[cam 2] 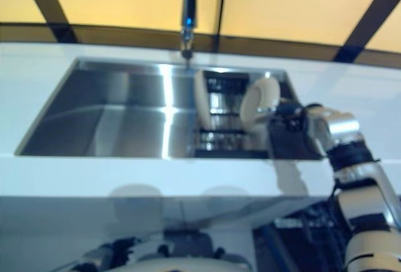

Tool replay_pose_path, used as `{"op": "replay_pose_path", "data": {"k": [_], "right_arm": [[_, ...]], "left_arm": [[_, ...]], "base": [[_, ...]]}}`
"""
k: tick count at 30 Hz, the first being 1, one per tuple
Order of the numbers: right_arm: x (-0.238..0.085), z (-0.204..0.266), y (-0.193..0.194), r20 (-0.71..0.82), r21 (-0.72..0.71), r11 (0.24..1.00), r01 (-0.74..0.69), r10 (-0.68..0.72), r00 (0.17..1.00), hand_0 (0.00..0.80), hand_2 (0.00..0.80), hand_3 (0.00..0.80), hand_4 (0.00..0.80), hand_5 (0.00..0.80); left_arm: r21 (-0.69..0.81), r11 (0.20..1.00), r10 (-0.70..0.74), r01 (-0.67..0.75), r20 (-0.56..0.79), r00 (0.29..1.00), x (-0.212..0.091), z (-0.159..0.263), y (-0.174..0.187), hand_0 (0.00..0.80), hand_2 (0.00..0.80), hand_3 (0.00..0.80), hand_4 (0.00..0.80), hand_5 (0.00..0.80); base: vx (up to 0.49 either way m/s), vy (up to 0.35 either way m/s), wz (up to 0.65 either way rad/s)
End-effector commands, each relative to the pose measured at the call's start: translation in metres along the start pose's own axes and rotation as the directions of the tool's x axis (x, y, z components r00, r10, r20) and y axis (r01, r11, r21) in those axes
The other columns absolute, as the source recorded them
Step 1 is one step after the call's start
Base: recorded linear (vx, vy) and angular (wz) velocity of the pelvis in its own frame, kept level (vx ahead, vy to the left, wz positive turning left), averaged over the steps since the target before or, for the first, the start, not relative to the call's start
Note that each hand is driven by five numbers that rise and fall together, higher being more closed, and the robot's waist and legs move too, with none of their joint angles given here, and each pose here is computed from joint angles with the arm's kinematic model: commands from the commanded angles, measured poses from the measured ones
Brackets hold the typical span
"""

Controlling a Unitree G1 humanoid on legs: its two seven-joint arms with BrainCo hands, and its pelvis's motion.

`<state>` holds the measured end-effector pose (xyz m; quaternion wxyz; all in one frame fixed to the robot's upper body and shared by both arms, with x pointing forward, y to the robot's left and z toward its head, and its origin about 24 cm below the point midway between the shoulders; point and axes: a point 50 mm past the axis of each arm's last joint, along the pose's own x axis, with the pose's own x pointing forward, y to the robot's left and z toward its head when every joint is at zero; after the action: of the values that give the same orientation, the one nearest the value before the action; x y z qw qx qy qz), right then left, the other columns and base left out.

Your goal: Take plates into dishwasher

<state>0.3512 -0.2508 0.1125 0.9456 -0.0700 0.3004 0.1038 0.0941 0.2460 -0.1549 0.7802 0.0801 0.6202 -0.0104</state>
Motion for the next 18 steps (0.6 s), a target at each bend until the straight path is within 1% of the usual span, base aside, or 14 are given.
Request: {"op": "replay_pose_path", "data": {"k": [1,5,6,7,8,9,10,12,13,15,18], "right_arm": [[-0.007,0.047,-0.007,0.083,-0.017,0.999,0.048,-0.046,0.995,0.0,0.0,0.0,0.0,0.0],[-0.008,0.049,-0.013,0.059,-0.033,0.995,0.098,-0.096,0.994,0.0,0.0,0.0,0.0,0.0],[-0.008,0.05,-0.015,0.055,-0.034,0.991,0.127,-0.125,0.991,0.132,0.132,0.132,0.132,0.132],[-0.009,0.051,-0.018,0.054,-0.041,0.988,0.152,-0.15,0.987,0.22,0.22,0.22,0.22,0.22],[-0.009,0.052,-0.021,0.054,-0.043,0.984,0.173,-0.171,0.984,0.502,0.502,0.502,0.502,0.502],[-0.011,0.054,-0.024,0.056,-0.049,0.978,0.201,-0.199,0.978,0.762,0.762,0.762,0.762,0.762],[-0.012,0.056,-0.026,0.059,-0.054,0.973,0.225,-0.222,0.973,0.8,0.8,0.8,0.8,0.8],[-0.016,0.062,-0.033,0.077,-0.058,0.955,0.292,-0.287,0.955,0.8,0.8,0.8,0.8,0.8],[-0.016,0.062,-0.033,0.078,-0.059,0.954,0.295,-0.29,0.954,0.8,0.8,0.8,0.8,0.8],[-0.022,0.068,-0.04,0.104,-0.097,0.932,0.35,-0.341,0.934,0.8,0.8,0.8,0.8,0.8],[-0.028,0.074,-0.044,0.129,-0.11,0.92,0.377,-0.363,0.923,0.8,0.8,0.8,0.8,0.8]], "left_arm": [[0.063,0.998,-0.007,0.005,0.022,1.0,0.001,0.012,-0.002,0.0,0.0,0.0,0.0,0.0],[0.054,0.999,-0.01,0.009,0.016,1.0,0.002,0.009,-0.005,0.0,0.0,0.0,0.0,0.0],[0.05,0.999,-0.011,0.01,0.015,1.0,0.002,0.008,-0.006,0.0,0.0,0.0,0.0,0.0],[0.045,0.999,-0.011,0.011,0.013,1.0,0.002,0.007,-0.007,0.0,0.0,0.0,0.0,0.0],[0.04,0.999,-0.012,0.012,0.012,1.0,0.002,0.007,-0.008,0.0,0.0,0.0,0.0,0.0],[0.034,0.999,-0.012,0.011,0.011,1.0,0.002,0.006,-0.009,0.0,0.0,0.0,0.0,0.0],[0.03,0.999,-0.012,0.011,0.01,1.0,0.003,0.005,-0.01,0.0,0.0,0.0,0.0,0.0],[0.025,1.0,-0.014,0.014,0.006,1.0,0.003,0.003,-0.011,0.0,0.0,0.0,0.0,0.0],[0.025,1.0,-0.014,0.014,0.007,1.0,0.003,0.003,-0.011,0.0,0.0,0.0,0.0,0.0],[0.029,0.999,-0.015,0.015,0.01,1.0,0.003,0.005,-0.012,0.0,0.0,0.0,0.0,0.0],[0.044,0.999,-0.018,0.017,0.022,1.0,0.003,0.009,-0.012,0.0,0.0,0.0,0.0,0.0]], "base": [[0.025,0.016,0.04],[0.025,0.018,0.09],[0.021,0.02,0.03],[0.023,0.021,0.05],[0.027,0.025,0.05],[0.025,0.028,0.05],[0.022,0.03,0.05],[0.01,0.022,0.05],[-0.003,0.016,0.04],[0.0,0.0,0.0],[-0.03,0.007,0.03]]}}
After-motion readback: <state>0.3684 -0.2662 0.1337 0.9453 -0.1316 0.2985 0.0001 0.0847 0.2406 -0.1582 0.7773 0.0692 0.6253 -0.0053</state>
